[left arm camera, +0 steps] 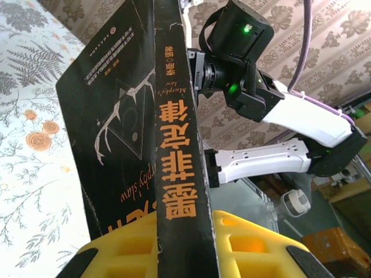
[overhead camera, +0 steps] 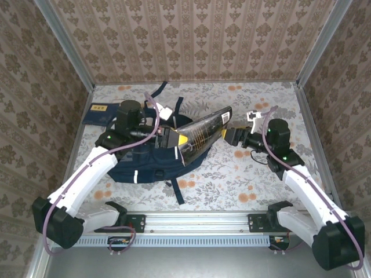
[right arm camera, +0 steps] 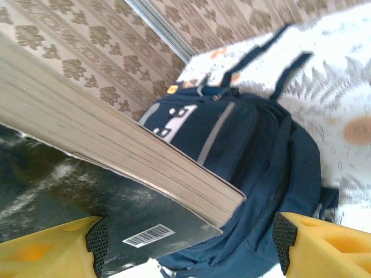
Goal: Pack the student bag
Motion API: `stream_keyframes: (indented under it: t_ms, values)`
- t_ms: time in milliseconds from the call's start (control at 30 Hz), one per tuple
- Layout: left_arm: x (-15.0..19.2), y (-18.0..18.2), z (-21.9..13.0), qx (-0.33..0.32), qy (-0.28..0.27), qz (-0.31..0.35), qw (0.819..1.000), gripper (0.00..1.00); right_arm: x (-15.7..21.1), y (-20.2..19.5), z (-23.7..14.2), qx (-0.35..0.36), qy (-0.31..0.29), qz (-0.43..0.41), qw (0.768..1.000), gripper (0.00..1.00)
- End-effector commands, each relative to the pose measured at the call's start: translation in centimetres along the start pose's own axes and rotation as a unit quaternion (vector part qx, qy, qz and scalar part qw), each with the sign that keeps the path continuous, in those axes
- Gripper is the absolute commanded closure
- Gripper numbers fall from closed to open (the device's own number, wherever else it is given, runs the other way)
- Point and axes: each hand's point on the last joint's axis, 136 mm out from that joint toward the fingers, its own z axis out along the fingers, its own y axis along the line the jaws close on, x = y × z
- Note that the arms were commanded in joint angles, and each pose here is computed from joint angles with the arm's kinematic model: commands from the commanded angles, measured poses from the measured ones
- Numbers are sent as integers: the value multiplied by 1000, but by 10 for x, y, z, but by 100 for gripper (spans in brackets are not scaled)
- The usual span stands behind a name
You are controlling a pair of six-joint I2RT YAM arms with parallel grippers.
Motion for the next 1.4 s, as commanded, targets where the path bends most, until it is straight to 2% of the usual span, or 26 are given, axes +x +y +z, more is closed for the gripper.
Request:
stream_keyframes:
  t_ms: [0, 133, 233, 367, 467, 567, 667, 767, 800, 900, 933, 967, 1067, 1133, 1200, 1267, 1367]
  values:
    - [0, -38, -6, 39, 11, 74, 996, 100, -20, 35, -15, -35, -58, -104, 992, 18]
    - [4, -43, -10, 29, 9, 111, 993, 100, -20, 65, -36, -68, -68, -187, 978, 12]
    - [7, -43, -9, 25, 12, 129, 991, 100, -14, 82, -44, -96, -41, -227, 968, 11]
    - [15, -52, -5, 43, 21, 159, 986, 100, -8, 83, -41, -100, 0, -252, 963, 6]
    - [19, -56, -5, 48, 20, 173, 984, 100, -3, 82, -32, -121, 34, -237, 963, 5]
    - [21, -54, -5, 43, 19, 177, 983, 100, -3, 93, -25, -178, 51, -198, 962, 7]
    - [20, -47, -5, 23, 18, 171, 985, 100, -5, 103, -21, -227, 58, -153, 960, 14]
    - [15, -37, -5, 0, 14, 159, 987, 100, 0, 105, -20, -248, 70, -130, 957, 31]
    - [14, -31, -5, -12, 13, 153, 988, 100, 2, 103, -19, -247, 72, -126, 958, 43]
    - [8, -15, -6, -37, 4, 131, 991, 100, 6, 96, -19, -228, 68, -122, 964, 88]
    - [5, -9, -7, -49, 1, 123, 991, 100, 6, 92, -19, -213, 62, -125, 967, 99]
    - [2, 0, -8, -69, -6, 112, 991, 96, 6, 86, -19, -192, 54, -126, 972, 100]
    - [-8, 35, -18, -147, -31, 69, 986, 53, -5, 64, -19, -118, 22, -123, 985, 100]
    - [-13, 64, -28, -208, -43, 24, 977, 38, -19, 41, -21, -48, -10, -88, 995, 100]
    - [-13, 105, -43, -286, -59, -43, 955, 29, -27, 15, -24, 28, -28, -43, 998, 100]
    - [-12, 140, -60, -346, -77, -107, 929, 25, -27, -6, -26, 93, -16, -3, 996, 100]
    - [-6, 174, -65, -384, -74, -184, 902, 21, -20, -32, -29, 165, 1, 58, 985, 100]
